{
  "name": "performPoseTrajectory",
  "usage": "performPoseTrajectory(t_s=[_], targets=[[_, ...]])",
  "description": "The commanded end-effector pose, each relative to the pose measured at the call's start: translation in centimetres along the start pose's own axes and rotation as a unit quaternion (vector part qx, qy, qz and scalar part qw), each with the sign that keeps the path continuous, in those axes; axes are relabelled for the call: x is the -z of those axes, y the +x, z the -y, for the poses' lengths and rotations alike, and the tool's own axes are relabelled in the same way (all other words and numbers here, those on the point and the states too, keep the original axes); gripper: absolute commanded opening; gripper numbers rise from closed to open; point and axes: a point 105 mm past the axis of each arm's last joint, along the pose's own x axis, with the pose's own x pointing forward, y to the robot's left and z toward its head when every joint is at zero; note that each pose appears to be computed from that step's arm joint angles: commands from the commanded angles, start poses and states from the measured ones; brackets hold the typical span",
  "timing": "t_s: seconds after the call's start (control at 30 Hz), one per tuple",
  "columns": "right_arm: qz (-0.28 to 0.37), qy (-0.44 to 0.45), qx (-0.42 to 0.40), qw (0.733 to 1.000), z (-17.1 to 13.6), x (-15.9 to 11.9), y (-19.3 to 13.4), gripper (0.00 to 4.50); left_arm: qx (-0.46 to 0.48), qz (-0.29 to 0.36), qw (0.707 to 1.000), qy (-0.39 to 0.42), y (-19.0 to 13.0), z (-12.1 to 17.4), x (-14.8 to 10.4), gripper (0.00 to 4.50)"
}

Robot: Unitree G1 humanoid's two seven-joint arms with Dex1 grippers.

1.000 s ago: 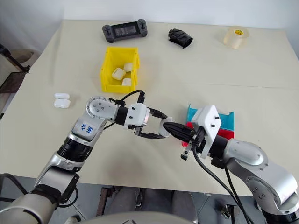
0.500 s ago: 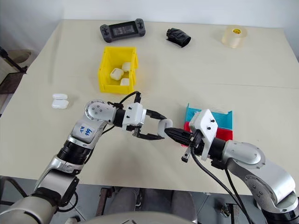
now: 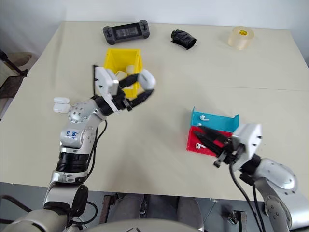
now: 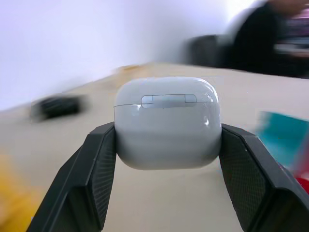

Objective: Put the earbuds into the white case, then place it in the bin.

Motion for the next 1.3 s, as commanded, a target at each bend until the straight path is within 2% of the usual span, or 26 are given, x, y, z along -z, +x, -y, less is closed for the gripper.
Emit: performPoseTrajectory(t_s=[0.03,0.1,0.23,0.27,0.37,0.63,0.7,0.8,0.93,1.07,1.2,1.3], targets=[[0.015,-0.052,0.043,0.998,1.1,-1.0,-1.5,2.28,-0.157,0.012,0.987,0.013,-1.2,-4.1,-1.1,2.78],[-0.009,-0.047,0.033,0.998,0.8,0.0,-2.1,2.95,-0.209,-0.005,0.978,-0.024,-1.5,-5.4,-0.1,2.78],[-0.014,-0.061,0.029,0.998,0.8,0.3,-2.1,4.34,-0.248,-0.009,0.967,-0.056,-1.0,-6.7,0.8,2.78],[-0.013,-0.060,0.028,0.998,0.9,0.3,-2.0,4.48,-0.239,-0.017,0.969,-0.066,-0.5,-6.6,1.2,2.78],[-0.007,-0.058,0.026,0.998,0.8,0.1,-1.5,4.48,-0.224,-0.054,0.969,-0.094,1.1,-6.8,2.8,2.78],[0.012,-0.060,0.018,0.998,0.0,-0.7,-0.4,4.48,-0.190,-0.086,0.974,-0.088,2.3,-6.0,3.8,2.78],[0.014,-0.059,0.016,0.998,-0.2,-0.8,-0.2,4.50,-0.193,-0.090,0.973,-0.090,2.3,-6.0,4.0,3.53],[0.015,-0.058,0.016,0.998,-0.2,-0.8,-0.1,4.50,-0.191,-0.085,0.974,-0.087,2.3,-5.8,3.7,4.41],[0.016,-0.057,0.016,0.998,-0.1,-0.9,0.0,4.50,-0.186,-0.061,0.978,-0.066,2.4,-5.5,2.5,4.46],[0.016,-0.056,0.012,0.998,-0.1,-0.9,0.2,4.50,-0.122,-0.008,0.992,-0.038,1.9,-3.0,0.3,4.46],[0.013,-0.052,0.008,0.999,-0.1,-0.6,0.2,4.50,-0.062,-0.005,0.998,-0.009,-0.3,-0.9,0.3,4.46],[0.010,-0.052,0.008,0.999,0.2,-0.5,0.1,4.50,-0.031,-0.001,0.999,0.012,-2.0,-0.6,0.2,4.46]])
